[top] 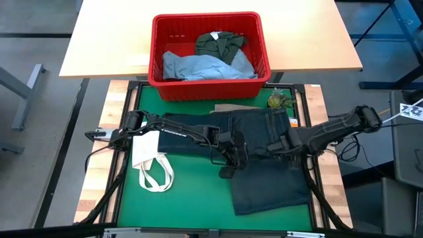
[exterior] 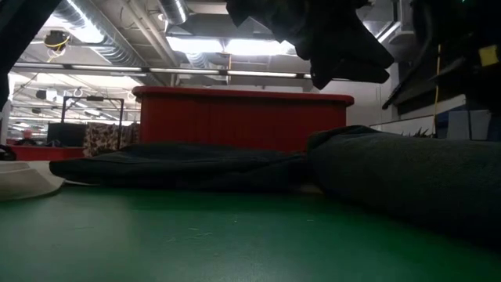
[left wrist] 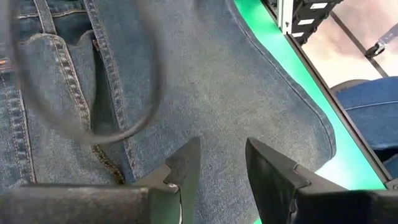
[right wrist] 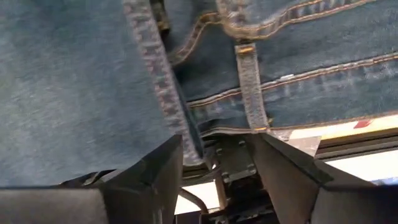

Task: Fold Laundry from Bin
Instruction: Fold the dark blue jeans

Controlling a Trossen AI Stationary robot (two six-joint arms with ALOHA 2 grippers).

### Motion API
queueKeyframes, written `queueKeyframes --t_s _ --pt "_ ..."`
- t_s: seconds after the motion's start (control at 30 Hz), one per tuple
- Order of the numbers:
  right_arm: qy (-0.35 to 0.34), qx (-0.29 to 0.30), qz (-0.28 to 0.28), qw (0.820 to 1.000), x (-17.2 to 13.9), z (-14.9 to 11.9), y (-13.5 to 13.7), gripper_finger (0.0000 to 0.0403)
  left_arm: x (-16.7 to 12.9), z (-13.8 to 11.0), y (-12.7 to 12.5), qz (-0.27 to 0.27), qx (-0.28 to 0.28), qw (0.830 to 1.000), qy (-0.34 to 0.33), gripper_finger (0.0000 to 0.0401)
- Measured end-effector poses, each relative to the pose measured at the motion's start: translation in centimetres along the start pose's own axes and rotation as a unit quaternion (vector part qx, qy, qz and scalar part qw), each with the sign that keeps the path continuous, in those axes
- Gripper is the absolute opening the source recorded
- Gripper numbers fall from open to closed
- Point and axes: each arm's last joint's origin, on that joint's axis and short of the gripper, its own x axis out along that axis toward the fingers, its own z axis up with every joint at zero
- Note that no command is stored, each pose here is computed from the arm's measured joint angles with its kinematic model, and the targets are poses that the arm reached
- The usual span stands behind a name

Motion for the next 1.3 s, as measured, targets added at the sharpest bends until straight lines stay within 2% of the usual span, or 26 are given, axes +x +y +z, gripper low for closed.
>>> queueKeyframes --t_s 0.1,0.27,0.4,0.7,1.07,1.3 --pt "0.005 -0.003 0.024 1.0 0.0 0.3 -0.8 0.0202 0.0 0.0 0.0 0.0 0.0 1.0 0.002 0.0122" --pt "0.018 -0.003 0.101 0.995 -0.1 0.5 -1.6 0.0202 0.0 -0.1 -0.1 -0.001 0.0 1.0 0.003 0.0122" --pt "0.015 0.006 0.091 0.996 0.0 0.7 -2.0 0.0202 0.1 -0.1 -0.3 -0.003 0.002 1.0 0.004 0.0122" --pt "0.017 -0.003 0.105 0.994 1.0 1.5 -1.8 0.0199 0.3 -0.2 -0.9 -0.008 0.006 1.0 0.011 0.0122" --pt "0.079 0.001 0.077 0.994 2.5 2.8 -1.7 0.0171 0.4 -0.3 -1.4 -0.012 0.008 1.0 0.016 0.0122" --pt "0.118 -0.031 0.094 0.988 3.4 3.6 -1.4 0.0167 0.5 -0.3 -1.7 -0.014 0.01 1.0 0.017 0.0122"
